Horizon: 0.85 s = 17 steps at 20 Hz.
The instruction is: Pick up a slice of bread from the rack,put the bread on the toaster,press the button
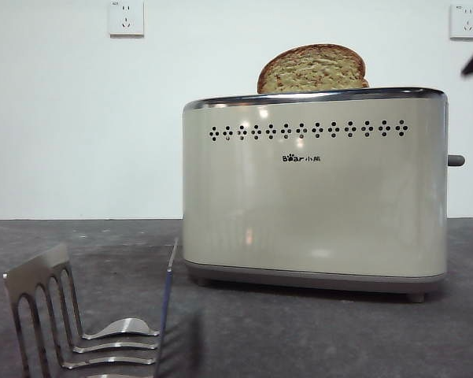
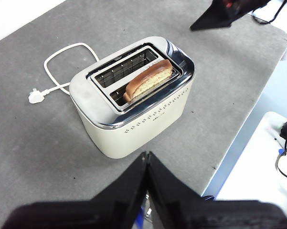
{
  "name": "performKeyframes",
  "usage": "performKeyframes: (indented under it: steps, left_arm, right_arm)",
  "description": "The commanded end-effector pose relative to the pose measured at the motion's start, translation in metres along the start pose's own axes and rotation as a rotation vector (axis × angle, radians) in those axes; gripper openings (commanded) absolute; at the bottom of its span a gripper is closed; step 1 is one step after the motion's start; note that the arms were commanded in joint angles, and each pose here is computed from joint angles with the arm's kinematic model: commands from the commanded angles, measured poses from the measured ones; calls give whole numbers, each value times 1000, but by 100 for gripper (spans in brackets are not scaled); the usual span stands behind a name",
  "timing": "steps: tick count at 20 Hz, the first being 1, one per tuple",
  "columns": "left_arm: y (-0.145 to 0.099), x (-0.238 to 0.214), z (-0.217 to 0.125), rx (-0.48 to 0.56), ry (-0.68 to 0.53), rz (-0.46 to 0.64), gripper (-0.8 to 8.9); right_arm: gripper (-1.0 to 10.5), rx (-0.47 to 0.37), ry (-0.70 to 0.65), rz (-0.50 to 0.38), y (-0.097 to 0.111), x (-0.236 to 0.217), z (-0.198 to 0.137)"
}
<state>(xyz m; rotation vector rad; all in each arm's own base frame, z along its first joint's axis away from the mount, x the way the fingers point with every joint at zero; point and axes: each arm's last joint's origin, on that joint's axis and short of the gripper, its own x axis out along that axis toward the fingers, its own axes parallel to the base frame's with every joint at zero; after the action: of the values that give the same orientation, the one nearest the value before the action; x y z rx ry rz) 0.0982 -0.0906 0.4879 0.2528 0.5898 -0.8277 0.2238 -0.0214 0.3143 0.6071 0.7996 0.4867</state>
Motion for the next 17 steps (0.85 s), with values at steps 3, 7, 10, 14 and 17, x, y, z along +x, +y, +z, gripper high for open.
performKeyframes:
  steps: [3,7,10,14,17]
  left_arm:
    - [0,1,0,-11,-1,4,-4]
    - [0,1,0,-11,0,4,-4]
    - [1,2,0,-12,3,4,-4]
    - [1,7,2,-13,14,3,-4]
    - [2,13,4,-15,30,2,-4]
  right_arm:
    - [-7,-138,-127,-107,50,-51,1]
    - [-2,-236,-282,-317,92,-102,-12]
    - [-2,-247,-369,-457,112,-130,-21]
    - [-2,-225,-413,-612,129,-155,-31]
    - [-2,-215,-407,-743,136,-168,-36]
